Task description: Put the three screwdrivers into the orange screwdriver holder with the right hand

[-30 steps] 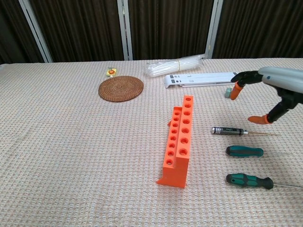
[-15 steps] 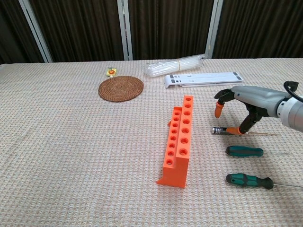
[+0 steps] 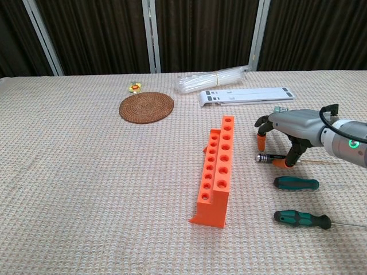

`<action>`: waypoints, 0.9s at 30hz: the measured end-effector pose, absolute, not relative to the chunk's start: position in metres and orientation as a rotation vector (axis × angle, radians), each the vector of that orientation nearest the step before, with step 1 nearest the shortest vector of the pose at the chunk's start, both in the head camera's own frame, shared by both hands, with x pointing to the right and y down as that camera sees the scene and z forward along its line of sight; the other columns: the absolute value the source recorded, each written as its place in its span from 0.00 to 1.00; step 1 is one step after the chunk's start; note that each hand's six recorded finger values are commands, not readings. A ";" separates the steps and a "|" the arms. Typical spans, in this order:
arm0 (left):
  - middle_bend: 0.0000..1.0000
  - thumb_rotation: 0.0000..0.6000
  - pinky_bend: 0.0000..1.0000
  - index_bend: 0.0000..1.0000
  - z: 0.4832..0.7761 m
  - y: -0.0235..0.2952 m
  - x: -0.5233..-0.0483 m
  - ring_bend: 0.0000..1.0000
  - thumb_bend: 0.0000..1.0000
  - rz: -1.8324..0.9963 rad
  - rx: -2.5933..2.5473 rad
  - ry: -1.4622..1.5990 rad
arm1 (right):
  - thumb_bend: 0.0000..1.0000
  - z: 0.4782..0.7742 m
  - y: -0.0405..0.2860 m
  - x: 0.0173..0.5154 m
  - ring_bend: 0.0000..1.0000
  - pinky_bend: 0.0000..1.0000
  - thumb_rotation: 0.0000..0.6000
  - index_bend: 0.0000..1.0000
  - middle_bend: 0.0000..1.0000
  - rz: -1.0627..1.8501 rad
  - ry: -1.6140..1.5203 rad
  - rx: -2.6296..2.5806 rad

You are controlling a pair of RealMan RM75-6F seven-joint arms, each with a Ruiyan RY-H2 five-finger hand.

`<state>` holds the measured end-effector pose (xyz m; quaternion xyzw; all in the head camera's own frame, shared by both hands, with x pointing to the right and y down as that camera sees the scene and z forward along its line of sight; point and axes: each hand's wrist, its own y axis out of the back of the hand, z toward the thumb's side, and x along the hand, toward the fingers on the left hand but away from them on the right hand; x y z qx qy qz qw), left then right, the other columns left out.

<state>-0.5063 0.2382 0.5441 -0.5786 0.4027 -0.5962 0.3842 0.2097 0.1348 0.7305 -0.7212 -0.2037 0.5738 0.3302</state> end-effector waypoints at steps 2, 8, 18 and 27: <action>0.00 1.00 0.00 0.00 0.544 0.238 -0.506 0.00 0.08 -1.519 -1.476 1.027 | 0.31 0.730 0.135 0.206 0.00 0.00 1.00 0.43 0.07 1.498 -0.496 -1.868; 0.00 1.00 0.00 0.00 0.545 0.238 -0.506 0.00 0.08 -1.521 -1.480 1.026 | 0.31 0.732 0.134 0.197 0.00 0.00 1.00 0.44 0.07 1.507 -0.441 -1.847; 0.00 1.00 0.00 0.00 0.547 0.238 -0.507 0.00 0.08 -1.527 -1.490 1.029 | 0.31 0.736 0.134 0.197 0.00 0.00 1.00 0.48 0.09 1.526 -0.417 -1.828; 0.00 1.00 0.00 0.00 0.548 0.237 -0.506 0.00 0.08 -1.521 -1.500 1.029 | 0.33 0.735 0.136 0.201 0.00 0.00 1.00 0.51 0.11 1.527 -0.384 -1.802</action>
